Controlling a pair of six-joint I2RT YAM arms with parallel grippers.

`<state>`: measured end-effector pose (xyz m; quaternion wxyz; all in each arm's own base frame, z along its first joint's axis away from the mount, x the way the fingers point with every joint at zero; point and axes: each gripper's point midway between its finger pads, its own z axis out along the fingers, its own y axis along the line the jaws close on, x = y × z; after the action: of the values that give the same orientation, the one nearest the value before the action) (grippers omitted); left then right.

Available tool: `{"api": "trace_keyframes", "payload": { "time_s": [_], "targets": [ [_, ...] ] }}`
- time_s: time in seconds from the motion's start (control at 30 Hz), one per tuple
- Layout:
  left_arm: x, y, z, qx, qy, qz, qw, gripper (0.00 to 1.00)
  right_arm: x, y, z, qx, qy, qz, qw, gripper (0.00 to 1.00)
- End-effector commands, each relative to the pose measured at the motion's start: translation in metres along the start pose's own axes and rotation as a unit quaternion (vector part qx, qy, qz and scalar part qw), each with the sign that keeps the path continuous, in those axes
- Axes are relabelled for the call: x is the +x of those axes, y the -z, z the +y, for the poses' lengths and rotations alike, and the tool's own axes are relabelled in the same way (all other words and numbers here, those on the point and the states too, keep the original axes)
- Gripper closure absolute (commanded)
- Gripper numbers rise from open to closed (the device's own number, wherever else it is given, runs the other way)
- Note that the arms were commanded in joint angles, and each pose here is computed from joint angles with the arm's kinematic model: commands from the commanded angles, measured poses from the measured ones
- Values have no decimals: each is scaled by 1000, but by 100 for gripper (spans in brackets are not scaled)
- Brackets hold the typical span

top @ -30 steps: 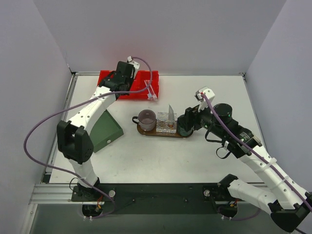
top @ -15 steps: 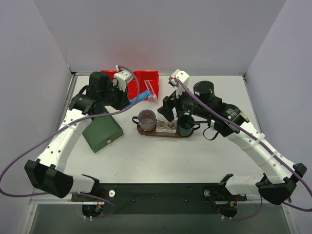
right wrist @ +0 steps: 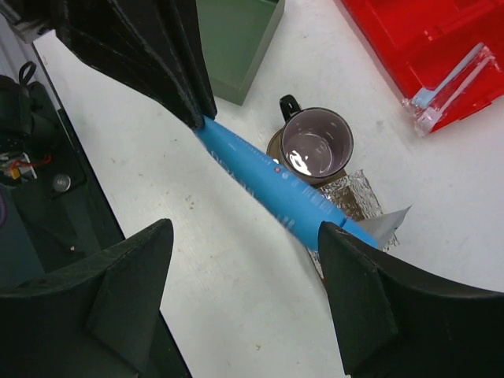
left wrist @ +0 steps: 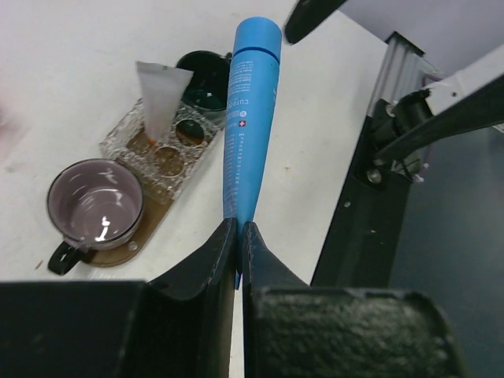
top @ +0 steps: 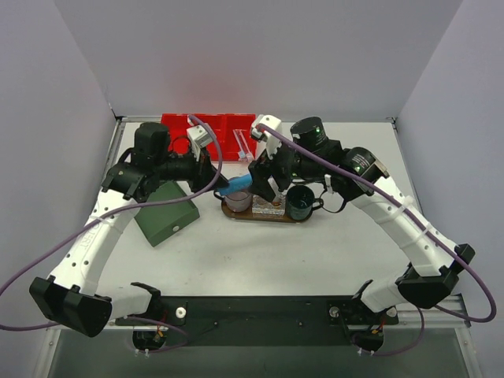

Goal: Prepare toiletry sets of a toothbrush and toothpaste on the tray

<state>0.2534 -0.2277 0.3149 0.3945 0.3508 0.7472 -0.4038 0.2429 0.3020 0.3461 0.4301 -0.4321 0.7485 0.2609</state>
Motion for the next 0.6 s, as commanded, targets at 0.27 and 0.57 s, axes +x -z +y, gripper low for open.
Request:
{"api": "trace_keyframes", "payload": {
  "time_s": [0.27,0.57],
  "targets": [
    [-16,4,-54,123,-48,-31,991,100,40,-10,16,-29,34,100,994,32],
    [-17,4,-63,152,-42,-36,987,100,56,-17,23,-49,30,122,991,43]
  ]
}}
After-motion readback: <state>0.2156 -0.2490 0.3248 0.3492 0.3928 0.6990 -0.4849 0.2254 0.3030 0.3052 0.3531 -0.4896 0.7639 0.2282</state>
